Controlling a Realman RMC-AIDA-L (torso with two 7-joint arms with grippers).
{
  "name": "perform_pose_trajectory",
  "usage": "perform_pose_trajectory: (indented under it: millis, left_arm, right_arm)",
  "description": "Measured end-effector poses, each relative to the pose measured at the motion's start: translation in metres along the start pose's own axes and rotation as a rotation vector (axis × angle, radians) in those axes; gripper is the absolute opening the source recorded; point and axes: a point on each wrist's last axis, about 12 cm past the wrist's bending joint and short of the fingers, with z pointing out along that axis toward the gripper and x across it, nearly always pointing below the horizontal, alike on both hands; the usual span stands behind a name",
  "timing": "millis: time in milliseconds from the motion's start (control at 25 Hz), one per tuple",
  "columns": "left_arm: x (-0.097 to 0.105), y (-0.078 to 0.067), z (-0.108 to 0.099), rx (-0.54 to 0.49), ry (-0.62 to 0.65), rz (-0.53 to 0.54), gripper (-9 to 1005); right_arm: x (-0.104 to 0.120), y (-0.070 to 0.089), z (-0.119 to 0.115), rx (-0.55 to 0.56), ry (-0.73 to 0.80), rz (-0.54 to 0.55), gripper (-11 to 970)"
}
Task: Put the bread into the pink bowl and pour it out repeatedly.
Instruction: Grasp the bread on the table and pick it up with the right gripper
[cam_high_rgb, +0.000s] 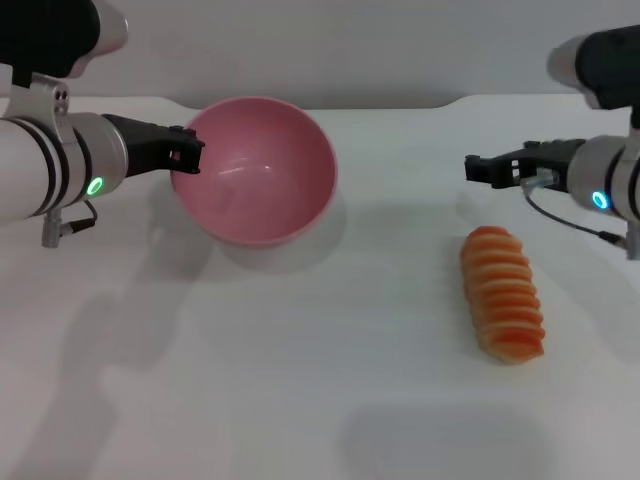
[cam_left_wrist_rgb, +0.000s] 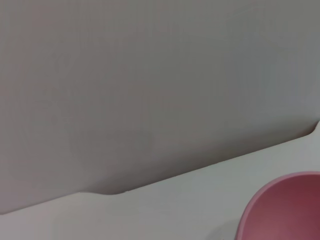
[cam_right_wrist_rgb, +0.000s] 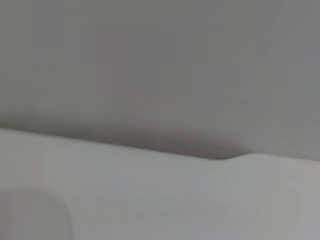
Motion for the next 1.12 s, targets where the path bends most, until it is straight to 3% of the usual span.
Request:
perform_pose_trajectory:
  millis: [400, 800, 1120]
  left_arm:
    - [-0.003, -0.004, 0.005, 0.011, 0.003, 0.014, 39]
    - [-0.004, -0.006, 0.015, 0.016, 0.027, 0.025, 39]
    - [-0.006, -0.008, 0.015, 0.021, 0.020, 0.029, 39]
  right_arm:
    - [0.003, 0.010, -0.010, -0.017, 0.065, 0.067, 770]
    - [-0.002, 0.005, -0.026, 0.122, 0.218, -0.067, 760]
    - [0.006, 0.021, -0.014, 0.102, 0.236, -0.090, 752]
